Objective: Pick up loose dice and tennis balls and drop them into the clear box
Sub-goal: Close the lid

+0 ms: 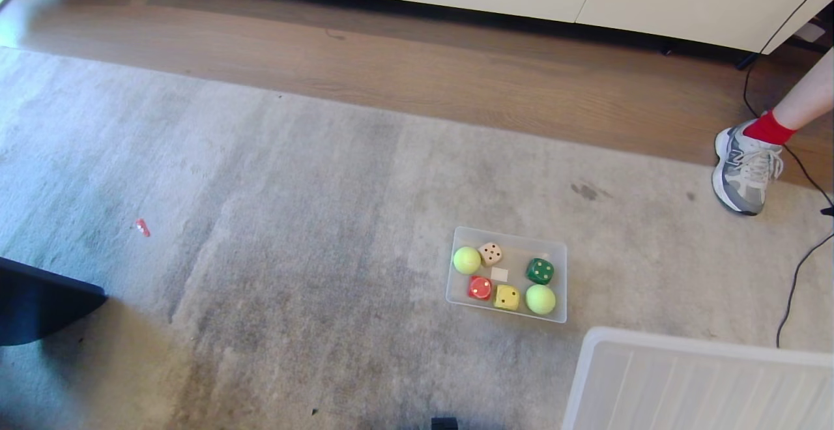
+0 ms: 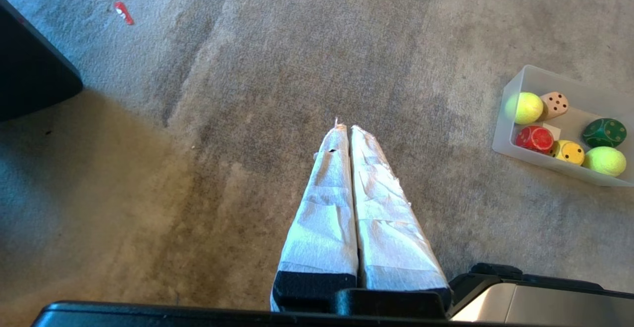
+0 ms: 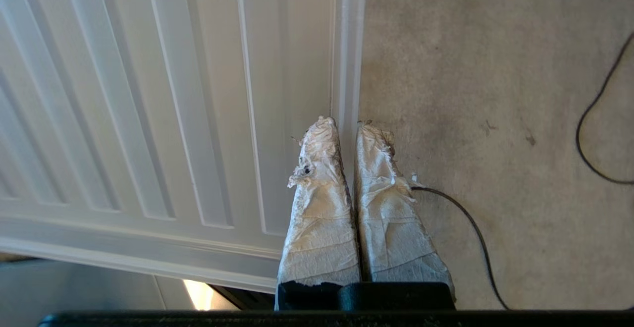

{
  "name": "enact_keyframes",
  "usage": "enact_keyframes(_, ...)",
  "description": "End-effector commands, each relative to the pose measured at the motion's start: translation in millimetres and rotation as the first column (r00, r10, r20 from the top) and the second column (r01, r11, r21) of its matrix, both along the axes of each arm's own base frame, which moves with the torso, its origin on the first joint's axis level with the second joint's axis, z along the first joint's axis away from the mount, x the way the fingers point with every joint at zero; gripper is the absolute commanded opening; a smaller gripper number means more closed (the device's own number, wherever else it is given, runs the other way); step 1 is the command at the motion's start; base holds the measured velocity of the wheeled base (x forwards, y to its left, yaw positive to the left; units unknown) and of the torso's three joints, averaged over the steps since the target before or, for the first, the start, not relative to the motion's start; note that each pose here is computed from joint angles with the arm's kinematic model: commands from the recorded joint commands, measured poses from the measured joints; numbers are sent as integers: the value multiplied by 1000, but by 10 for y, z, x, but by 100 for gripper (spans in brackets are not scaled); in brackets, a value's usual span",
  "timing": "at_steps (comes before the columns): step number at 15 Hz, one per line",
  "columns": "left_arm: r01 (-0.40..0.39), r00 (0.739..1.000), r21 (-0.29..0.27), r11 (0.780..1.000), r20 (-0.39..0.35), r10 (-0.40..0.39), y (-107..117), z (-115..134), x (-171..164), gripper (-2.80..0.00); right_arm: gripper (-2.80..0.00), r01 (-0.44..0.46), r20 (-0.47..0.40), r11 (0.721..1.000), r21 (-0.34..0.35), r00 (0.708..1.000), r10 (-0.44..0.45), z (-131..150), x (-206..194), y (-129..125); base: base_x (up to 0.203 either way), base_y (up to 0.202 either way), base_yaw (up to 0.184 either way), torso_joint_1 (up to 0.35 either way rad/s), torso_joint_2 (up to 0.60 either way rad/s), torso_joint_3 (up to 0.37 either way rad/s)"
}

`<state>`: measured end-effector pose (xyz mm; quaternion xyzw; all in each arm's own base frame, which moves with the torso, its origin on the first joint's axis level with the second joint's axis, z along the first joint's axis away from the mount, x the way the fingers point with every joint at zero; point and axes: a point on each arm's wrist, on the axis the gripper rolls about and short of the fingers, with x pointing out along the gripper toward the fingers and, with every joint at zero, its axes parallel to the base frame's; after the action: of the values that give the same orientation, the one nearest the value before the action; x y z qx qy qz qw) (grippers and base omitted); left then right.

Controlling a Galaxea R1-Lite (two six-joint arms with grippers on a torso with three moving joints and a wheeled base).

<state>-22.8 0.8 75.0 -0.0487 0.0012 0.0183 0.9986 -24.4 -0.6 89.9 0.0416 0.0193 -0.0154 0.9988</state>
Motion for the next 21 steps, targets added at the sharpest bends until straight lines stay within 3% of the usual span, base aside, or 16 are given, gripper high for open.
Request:
enact_keyframes(1,0,1000,-1,1000,0,0,0,0,0,-280,-280,19,-56,999,45,998,-17,170,82,-3,0,0,0,0,0,0)
enact_keyframes(4,0,1000,-1,1000,0,0,0,0,0,-280,-280,71,-145,983,168,988,-46,554,351,-9,0,0,0,0,0,0)
enact_keyframes(10,0,1000,-1,1000,0,0,0,0,0,-280,-280,116,-192,959,260,979,-66,841,1177,-15,0,0,0,0,0,0)
enact_keyframes(15,0,1000,-1,1000,0,0,0,0,0,-280,-280,163,-275,911,378,960,-58,668,1902,-5,0,0,0,0,0,0)
enact_keyframes(21,0,1000,-1,1000,0,0,0,0,0,-280,-280,78,-289,885,459,955,65,315,2689,148,0,0,0,0,0,0)
